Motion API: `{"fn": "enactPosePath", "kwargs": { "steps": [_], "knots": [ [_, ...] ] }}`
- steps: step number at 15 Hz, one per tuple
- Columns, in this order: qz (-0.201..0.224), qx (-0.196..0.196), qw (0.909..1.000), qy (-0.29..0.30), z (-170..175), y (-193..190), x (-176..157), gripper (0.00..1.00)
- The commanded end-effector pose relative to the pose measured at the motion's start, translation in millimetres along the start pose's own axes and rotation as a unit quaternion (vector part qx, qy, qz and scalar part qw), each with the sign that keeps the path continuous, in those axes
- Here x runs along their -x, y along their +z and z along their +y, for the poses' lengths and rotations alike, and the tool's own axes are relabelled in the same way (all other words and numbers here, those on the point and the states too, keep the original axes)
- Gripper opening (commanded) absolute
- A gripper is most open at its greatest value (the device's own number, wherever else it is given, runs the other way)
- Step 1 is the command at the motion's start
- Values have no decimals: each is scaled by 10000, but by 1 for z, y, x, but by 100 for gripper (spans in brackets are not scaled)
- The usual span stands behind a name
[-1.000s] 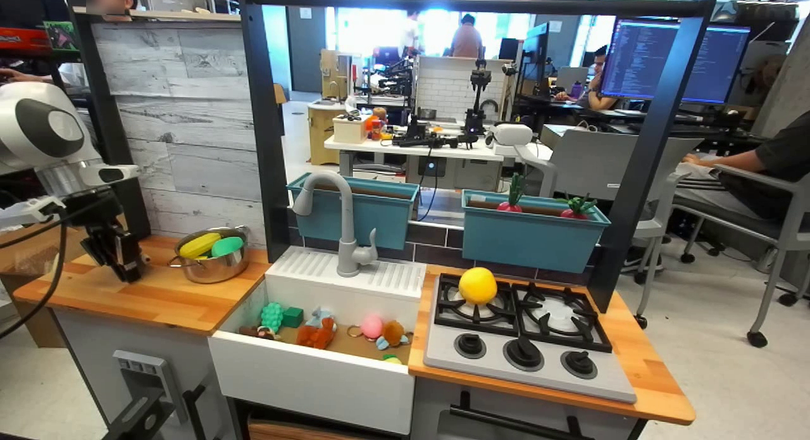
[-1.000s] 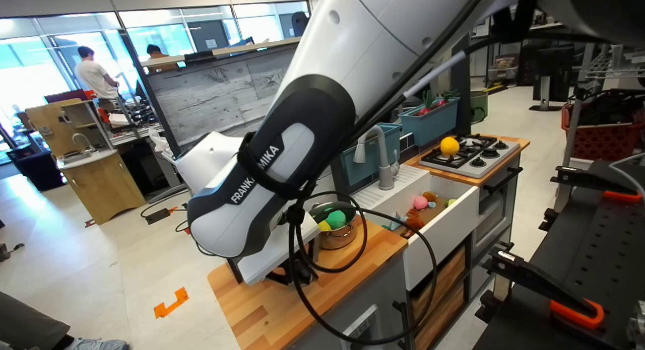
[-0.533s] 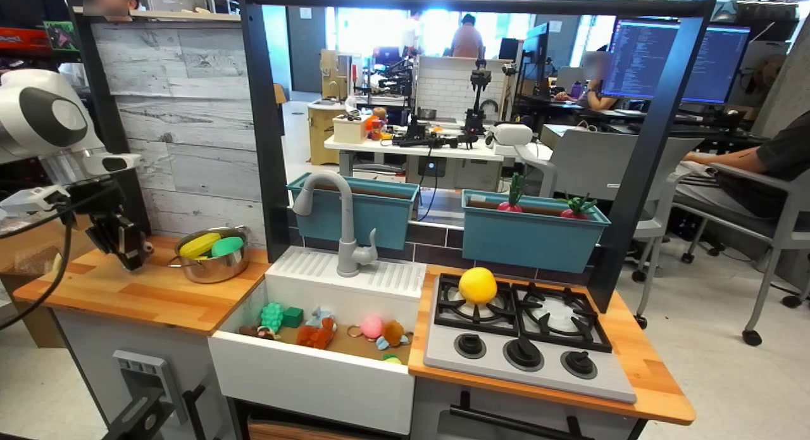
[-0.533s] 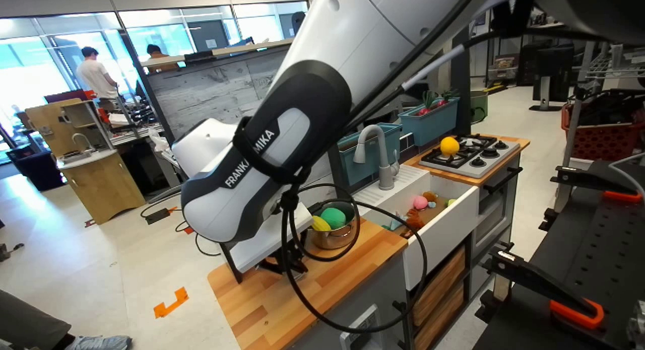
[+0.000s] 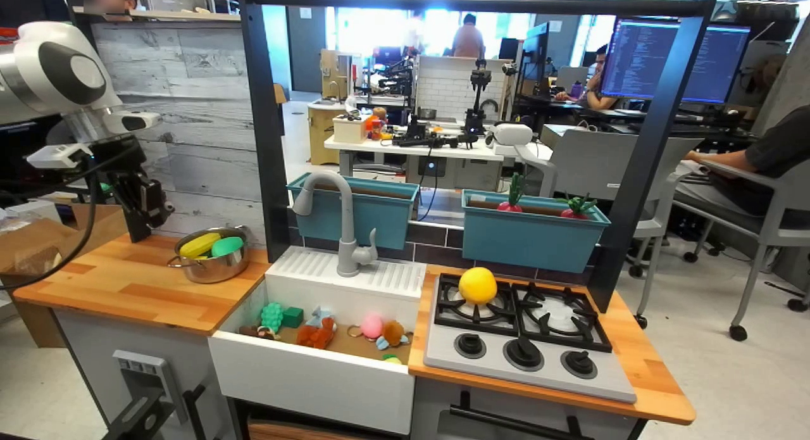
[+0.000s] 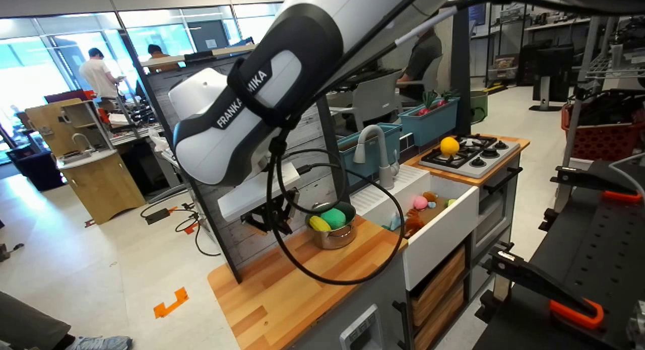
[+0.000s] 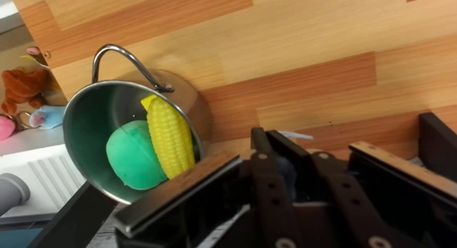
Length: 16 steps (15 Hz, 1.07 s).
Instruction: Put the gray doll in the sink
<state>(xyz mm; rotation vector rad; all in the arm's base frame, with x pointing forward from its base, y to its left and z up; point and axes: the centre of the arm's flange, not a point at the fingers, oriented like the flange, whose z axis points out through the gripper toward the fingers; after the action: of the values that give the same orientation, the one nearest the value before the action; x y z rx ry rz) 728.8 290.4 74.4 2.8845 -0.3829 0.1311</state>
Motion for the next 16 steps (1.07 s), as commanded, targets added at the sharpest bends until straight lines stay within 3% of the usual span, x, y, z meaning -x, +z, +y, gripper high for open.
{"fn": "enactPosePath", "kwargs": {
  "steps": [1,5,13,16],
  "knots": [
    [-379,140,9991,-106,17,-3,6,2],
    [-865,461,9952,13,47,2,19,2],
    [-1440,855,9853,325,100,-17,37,2],
    [-1929,1067,9743,471,114,1,48,2]
  ]
}}
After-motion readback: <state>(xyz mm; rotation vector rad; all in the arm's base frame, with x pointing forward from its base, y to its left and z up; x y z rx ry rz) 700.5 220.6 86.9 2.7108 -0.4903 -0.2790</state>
